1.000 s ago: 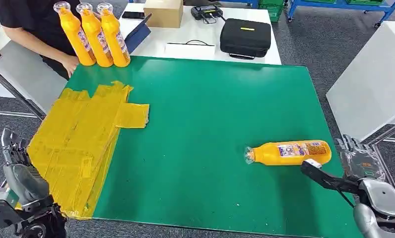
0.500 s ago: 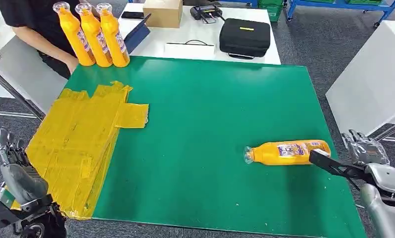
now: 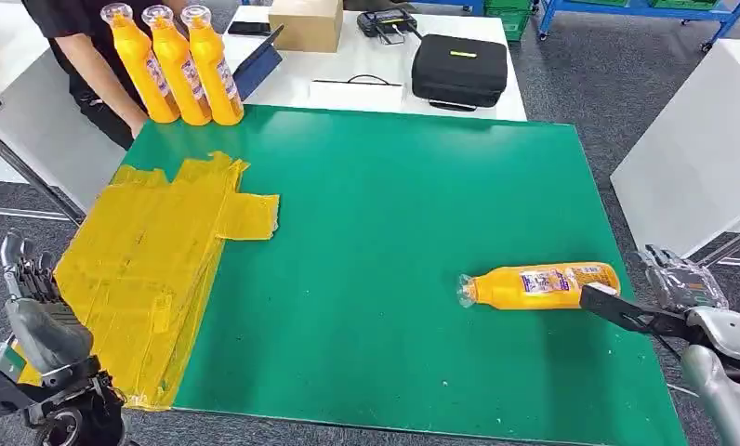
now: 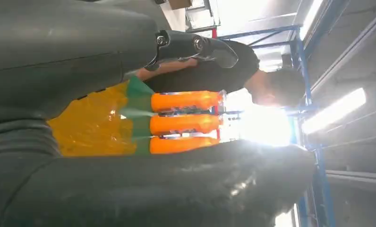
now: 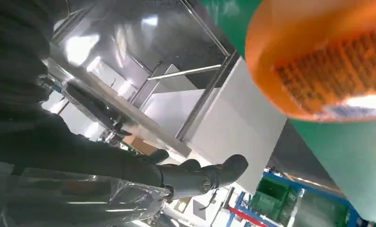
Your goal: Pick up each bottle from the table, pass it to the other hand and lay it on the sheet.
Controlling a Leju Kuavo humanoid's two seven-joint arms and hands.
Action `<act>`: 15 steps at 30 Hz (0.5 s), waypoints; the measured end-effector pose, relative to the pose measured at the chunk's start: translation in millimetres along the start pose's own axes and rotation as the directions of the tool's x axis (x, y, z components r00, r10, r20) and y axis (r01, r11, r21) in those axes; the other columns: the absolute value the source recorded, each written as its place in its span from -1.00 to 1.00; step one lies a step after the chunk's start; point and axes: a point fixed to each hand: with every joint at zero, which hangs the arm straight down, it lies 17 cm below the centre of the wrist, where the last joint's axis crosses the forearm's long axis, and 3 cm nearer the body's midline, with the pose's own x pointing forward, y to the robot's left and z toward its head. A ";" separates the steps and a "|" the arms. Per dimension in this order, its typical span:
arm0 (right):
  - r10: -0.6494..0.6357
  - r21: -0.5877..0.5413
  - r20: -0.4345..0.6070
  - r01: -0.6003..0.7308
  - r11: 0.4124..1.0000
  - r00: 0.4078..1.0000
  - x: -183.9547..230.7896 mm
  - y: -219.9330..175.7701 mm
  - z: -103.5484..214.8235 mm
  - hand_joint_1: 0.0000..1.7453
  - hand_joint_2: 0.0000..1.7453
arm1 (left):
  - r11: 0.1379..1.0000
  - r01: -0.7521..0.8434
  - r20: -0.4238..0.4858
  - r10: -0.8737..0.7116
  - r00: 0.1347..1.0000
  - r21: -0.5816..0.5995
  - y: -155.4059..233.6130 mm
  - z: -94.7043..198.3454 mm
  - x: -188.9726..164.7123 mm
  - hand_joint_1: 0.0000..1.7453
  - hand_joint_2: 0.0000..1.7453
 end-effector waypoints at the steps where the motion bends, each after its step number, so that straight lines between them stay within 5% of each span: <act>1: 0.001 0.005 0.004 -0.001 1.000 1.000 0.9 2.1 0.9 -1.00 1.00 | 1.000 0.000 -0.001 0.000 1.000 0.000 -0.2 -0.2 -0.7 -1.00 -1.00; 15: 0.015 0.062 0.102 -0.021 0.998 0.995 23.3 19.4 6.9 -1.00 1.00 | 1.000 -0.026 -0.013 0.026 1.000 -0.015 -2.5 -1.3 -10.2 -1.00 -1.00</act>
